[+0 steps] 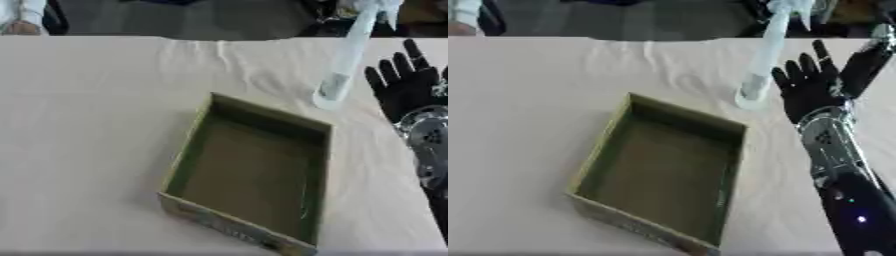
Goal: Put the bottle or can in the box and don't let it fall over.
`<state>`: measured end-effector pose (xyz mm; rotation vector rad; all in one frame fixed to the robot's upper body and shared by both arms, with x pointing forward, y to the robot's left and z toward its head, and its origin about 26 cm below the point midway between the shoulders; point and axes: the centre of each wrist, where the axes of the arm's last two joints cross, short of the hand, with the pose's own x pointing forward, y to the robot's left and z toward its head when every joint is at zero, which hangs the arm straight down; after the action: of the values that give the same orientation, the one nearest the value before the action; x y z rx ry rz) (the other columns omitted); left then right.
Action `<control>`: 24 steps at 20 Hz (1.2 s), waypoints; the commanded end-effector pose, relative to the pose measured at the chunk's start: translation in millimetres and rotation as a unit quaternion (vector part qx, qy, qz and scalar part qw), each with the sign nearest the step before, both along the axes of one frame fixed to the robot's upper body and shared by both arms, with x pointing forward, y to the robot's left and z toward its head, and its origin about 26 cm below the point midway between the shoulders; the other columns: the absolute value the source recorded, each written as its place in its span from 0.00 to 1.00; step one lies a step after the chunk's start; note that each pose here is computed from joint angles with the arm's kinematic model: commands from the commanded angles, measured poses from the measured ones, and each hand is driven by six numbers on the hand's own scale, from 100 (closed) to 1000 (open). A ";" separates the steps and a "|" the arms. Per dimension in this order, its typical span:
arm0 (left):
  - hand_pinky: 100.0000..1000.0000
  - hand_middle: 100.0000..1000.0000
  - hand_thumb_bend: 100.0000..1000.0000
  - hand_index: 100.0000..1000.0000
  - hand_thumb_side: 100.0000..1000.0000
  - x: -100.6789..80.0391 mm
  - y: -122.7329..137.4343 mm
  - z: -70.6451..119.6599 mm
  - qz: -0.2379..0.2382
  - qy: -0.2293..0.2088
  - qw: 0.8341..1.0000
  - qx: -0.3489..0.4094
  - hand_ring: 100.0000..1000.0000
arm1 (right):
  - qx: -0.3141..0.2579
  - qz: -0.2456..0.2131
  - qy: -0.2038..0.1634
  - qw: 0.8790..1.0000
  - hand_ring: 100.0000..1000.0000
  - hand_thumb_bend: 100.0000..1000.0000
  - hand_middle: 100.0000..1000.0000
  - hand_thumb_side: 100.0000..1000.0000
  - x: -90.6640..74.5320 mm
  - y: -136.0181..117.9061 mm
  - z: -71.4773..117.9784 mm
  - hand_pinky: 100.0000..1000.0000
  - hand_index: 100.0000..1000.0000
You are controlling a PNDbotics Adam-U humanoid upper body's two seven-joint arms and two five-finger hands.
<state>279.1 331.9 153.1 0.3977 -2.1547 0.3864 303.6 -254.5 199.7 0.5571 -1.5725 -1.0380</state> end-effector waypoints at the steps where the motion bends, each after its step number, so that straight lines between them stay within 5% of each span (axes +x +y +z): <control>1: 0.91 0.77 0.52 0.80 0.68 -0.9 0.6 9.6 -0.002 -0.013 1.000 0.012 0.91 | 0.030 0.008 -0.015 0.999 0.00 0.36 0.00 1.00 -0.9 -1.3 9.0 0.00 1.00; 24: 0.91 0.77 0.51 0.80 0.68 -0.8 -1.3 7.3 -0.005 -0.009 1.000 0.008 0.91 | 0.048 0.003 -0.016 0.999 0.00 0.37 0.00 1.00 51.7 -2.2 -0.1 0.00 1.00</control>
<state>279.2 330.7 152.0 0.3907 -2.1488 0.3882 353.4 -252.9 192.0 0.6425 -1.5154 -1.1155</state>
